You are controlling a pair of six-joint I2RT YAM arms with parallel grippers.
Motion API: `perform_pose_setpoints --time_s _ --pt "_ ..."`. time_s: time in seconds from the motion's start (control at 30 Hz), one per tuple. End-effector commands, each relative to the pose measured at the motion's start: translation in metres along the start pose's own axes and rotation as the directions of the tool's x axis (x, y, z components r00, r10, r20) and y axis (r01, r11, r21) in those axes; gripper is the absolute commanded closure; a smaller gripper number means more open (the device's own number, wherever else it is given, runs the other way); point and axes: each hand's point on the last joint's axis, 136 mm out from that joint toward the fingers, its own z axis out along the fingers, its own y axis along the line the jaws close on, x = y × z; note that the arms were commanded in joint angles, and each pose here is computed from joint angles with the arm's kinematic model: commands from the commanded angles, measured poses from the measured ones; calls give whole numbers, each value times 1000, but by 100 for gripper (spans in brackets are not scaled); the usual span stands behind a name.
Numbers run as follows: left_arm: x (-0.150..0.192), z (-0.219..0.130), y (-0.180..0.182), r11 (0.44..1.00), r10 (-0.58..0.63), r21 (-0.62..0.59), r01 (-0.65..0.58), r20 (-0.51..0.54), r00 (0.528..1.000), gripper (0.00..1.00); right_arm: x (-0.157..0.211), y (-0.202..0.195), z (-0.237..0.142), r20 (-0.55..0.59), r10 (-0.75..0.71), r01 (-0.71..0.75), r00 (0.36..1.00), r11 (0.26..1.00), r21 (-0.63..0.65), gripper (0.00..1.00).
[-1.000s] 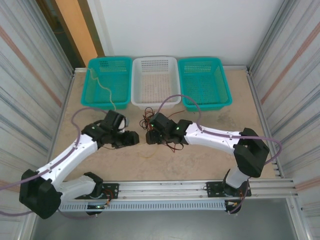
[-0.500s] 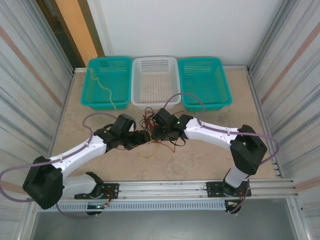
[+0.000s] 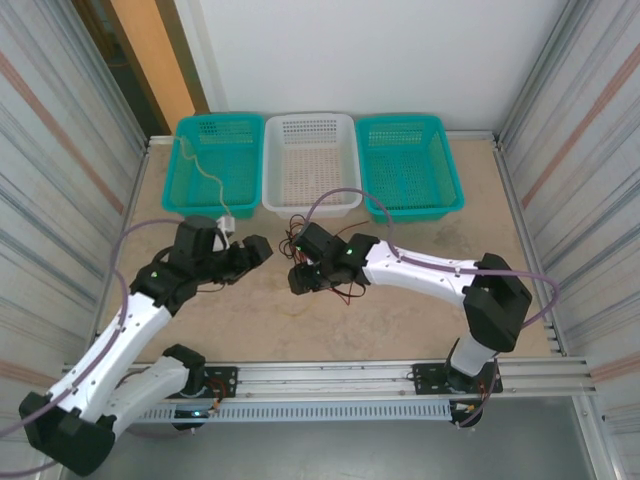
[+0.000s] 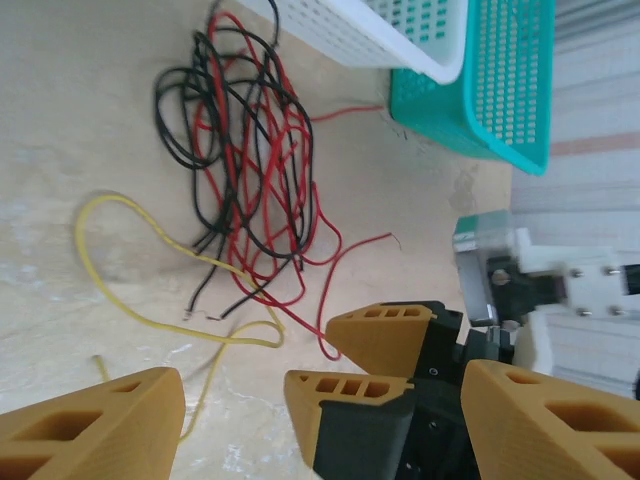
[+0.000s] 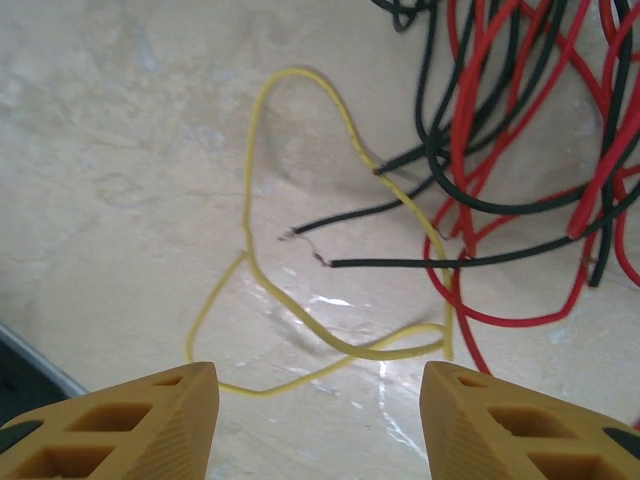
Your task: Untangle the cables
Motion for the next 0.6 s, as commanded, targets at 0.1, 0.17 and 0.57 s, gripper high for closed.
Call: perform_pose_setpoints --time_s 0.1,0.17,0.57 --pt "4 -8 30 997 3 -79 -6 -29 1000 28 18 -18 31 -127 -121 135 985 984 113 47" --pt "2 -8 29 996 22 -85 -24 -31 999 31 15 -12 35 -134 -169 186 977 974 132 47" --pt "-1 3 25 994 93 -46 -95 -44 995 36 -12 -27 17 -81 -273 284 959 902 325 96"
